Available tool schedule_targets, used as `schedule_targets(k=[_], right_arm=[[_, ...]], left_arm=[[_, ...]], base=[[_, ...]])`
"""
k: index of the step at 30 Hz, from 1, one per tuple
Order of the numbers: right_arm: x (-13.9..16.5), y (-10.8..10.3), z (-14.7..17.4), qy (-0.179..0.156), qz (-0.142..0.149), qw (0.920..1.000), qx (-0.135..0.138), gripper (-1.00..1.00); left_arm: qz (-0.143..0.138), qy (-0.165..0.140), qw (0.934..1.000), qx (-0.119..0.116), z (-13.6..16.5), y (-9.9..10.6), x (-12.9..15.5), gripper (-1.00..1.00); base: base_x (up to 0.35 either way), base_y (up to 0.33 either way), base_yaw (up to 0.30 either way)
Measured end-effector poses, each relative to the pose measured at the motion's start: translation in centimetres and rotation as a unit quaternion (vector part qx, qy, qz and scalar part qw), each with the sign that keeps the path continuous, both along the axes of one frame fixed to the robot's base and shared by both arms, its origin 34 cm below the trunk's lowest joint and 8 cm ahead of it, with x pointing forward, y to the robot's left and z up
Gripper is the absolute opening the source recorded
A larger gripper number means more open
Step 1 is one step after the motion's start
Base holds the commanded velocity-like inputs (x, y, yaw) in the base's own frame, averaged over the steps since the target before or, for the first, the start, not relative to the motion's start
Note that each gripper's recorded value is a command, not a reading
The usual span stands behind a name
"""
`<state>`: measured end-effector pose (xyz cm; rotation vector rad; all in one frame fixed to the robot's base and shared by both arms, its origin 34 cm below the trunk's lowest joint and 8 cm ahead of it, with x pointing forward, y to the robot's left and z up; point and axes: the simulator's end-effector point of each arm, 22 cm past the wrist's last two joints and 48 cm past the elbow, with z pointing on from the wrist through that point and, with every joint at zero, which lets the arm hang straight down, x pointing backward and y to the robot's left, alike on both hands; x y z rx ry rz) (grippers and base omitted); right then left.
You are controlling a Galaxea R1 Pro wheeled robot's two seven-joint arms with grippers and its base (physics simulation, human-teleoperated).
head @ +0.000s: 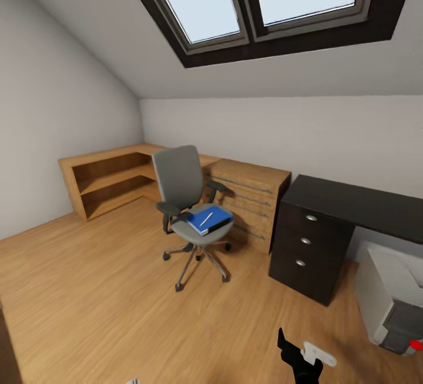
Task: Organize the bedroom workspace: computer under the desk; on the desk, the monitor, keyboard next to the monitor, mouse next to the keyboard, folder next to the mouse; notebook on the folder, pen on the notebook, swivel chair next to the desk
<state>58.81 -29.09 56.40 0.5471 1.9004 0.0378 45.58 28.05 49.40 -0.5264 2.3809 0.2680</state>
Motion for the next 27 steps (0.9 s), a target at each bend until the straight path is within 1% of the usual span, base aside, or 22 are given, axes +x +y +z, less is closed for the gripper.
schedule_targets(k=[5, 8, 17, 27], right_arm=[[0.1, -0.2, 0.9, 0.0, -0.001, 1.0, -0.001, 1.0], [0.1, -0.2, 1.4, 0.001, 0.0, 1.0, -0.001, 1.0], [0.1, 0.1, 2.6, 0.006, 0.002, 1.0, 0.0, 1.0], [-0.1, 0.2, 3.8, 0.013, 0.003, 0.9999, 0.001, 1.0]], left_arm=[[0.001, 0.0, 1.0, 0.0, 0.9, 0.0, 0.1, 1.0], [0.001, 0.001, 1.0, 0.0, 1.4, 0.0, 0.1, 1.0], [0.0, 0.006, 1.0, -0.001, 2.8, -0.1, 0.0, 1.0], [-0.001, 0.013, 0.9999, -0.001, 4.1, -0.1, -0.3, 1.0]], base=[[-0.337, 0.137, -0.011], [-0.337, 0.139, -0.104], [-0.337, 0.129, -0.16], [-0.338, 0.022, -0.177]])
